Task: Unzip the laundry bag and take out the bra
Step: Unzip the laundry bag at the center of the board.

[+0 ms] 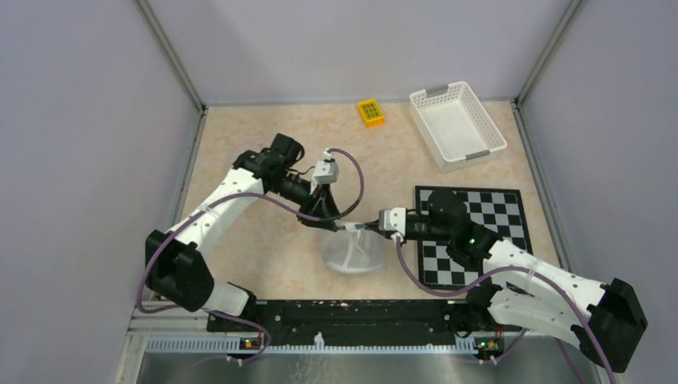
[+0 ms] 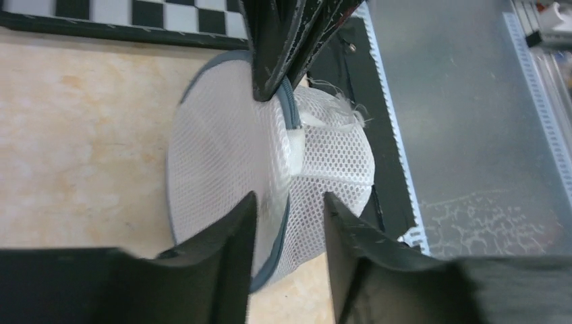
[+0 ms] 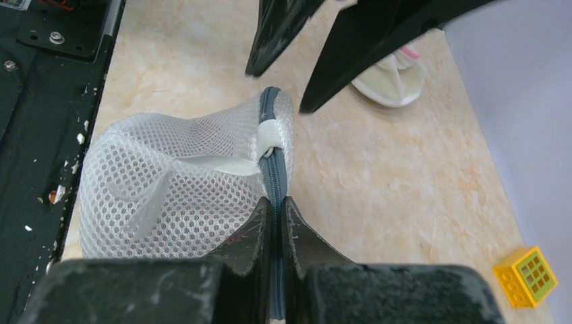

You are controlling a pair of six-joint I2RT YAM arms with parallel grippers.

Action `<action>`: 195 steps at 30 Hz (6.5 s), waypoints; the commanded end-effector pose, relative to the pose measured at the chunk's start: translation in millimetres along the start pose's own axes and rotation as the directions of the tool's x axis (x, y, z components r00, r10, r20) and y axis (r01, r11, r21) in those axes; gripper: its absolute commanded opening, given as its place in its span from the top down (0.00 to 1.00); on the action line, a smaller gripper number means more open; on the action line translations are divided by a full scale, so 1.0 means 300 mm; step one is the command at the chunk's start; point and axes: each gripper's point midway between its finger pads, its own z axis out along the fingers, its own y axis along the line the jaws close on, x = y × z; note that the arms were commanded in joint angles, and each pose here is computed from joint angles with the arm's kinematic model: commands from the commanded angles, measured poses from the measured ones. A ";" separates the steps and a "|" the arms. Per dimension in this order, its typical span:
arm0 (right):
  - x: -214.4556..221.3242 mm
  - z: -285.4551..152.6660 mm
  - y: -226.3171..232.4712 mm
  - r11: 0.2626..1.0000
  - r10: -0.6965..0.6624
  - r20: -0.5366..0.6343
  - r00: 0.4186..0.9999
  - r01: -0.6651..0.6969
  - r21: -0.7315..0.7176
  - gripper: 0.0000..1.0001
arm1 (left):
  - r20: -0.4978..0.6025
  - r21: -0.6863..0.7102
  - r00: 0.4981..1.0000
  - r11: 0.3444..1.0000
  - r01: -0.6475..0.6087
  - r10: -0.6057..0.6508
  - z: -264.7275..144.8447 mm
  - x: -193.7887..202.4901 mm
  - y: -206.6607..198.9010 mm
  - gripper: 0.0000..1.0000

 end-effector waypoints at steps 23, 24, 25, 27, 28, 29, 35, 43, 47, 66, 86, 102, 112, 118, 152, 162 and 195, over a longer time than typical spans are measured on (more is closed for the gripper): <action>-0.190 -0.035 -0.071 0.936 0.286 0.280 0.917 -0.329 0.123 1.00 | 0.057 -0.510 0.827 0.729 -0.457 0.559 -0.132 -0.097 0.018 0.11; -0.194 -0.037 -0.074 0.933 0.291 0.286 0.913 -0.336 0.124 1.00 | 0.031 -0.510 0.812 0.708 -0.489 0.583 -0.122 -0.101 0.020 0.13; -0.197 -0.039 -0.076 0.931 0.296 0.292 0.909 -0.343 0.125 1.00 | 0.009 -0.499 0.797 0.694 -0.520 0.604 -0.105 -0.100 0.016 0.18; -0.206 -0.044 -0.086 0.924 0.308 0.307 0.900 -0.360 0.130 1.00 | -0.030 -0.468 0.776 0.677 -0.568 0.630 -0.068 -0.090 0.005 0.25; -0.212 -0.045 -0.087 0.921 0.314 0.314 0.896 -0.367 0.126 1.00 | -0.042 -0.456 0.769 0.672 -0.583 0.638 -0.052 -0.087 -0.001 0.28; -0.216 -0.046 -0.086 0.921 0.318 0.320 0.893 -0.371 0.121 1.00 | -0.050 -0.451 0.764 0.668 -0.592 0.643 -0.040 -0.086 -0.003 0.32; -0.215 -0.053 -0.075 0.918 0.331 0.322 0.887 -0.382 0.108 1.00 | -0.078 -0.498 0.780 0.653 -0.570 0.621 -0.053 -0.095 0.027 0.60; -0.149 -0.088 -0.056 0.940 0.272 0.247 0.930 -0.312 0.138 1.00 | 0.021 -0.337 0.840 0.795 -0.505 0.542 -0.025 -0.096 -0.098 1.00; -0.120 -0.101 -0.015 0.966 0.211 0.186 0.960 -0.234 0.108 0.71 | 0.061 -0.253 0.893 0.872 -0.418 0.446 -0.014 -0.092 -0.122 1.00; -0.220 -0.102 -0.068 0.975 0.211 0.084 0.974 -0.216 0.061 0.46 | 0.063 -0.232 0.963 0.942 -0.243 0.263 0.003 -0.085 -0.017 1.00; -0.144 0.007 -0.007 0.991 0.121 0.133 0.984 -0.127 0.043 0.52 | 0.205 -0.079 0.954 0.975 -0.206 0.218 0.014 -0.145 -0.127 1.00; -0.200 0.005 0.003 0.995 0.095 0.218 0.971 -0.102 0.017 1.00 | 0.261 -0.070 0.962 0.995 -0.067 0.083 0.017 -0.154 -0.098 0.78; -0.187 -0.023 -0.016 0.975 0.171 0.246 0.954 -0.199 0.097 1.00 | 0.356 0.009 0.918 0.983 0.182 -0.173 -0.025 -0.105 -0.124 0.46; -0.172 -0.024 -0.005 0.966 0.210 0.253 0.944 -0.240 0.095 1.00 | 0.442 -0.026 0.858 0.952 0.306 -0.264 -0.046 -0.123 -0.075 0.42; -0.169 0.006 -0.006 0.923 0.349 0.274 0.896 -0.379 0.061 1.00 | 0.496 -0.065 0.815 0.924 0.377 -0.298 -0.002 -0.121 -0.001 0.29; -0.187 0.001 -0.023 0.915 0.358 0.298 0.885 -0.396 0.076 1.00 | 0.490 -0.081 0.811 0.910 0.406 -0.318 0.011 -0.100 0.014 0.33; -0.236 0.024 -0.018 0.905 0.390 0.356 0.849 -0.425 0.023 1.00 | 0.519 0.108 0.754 0.906 0.409 -0.403 0.051 -0.166 -0.054 0.44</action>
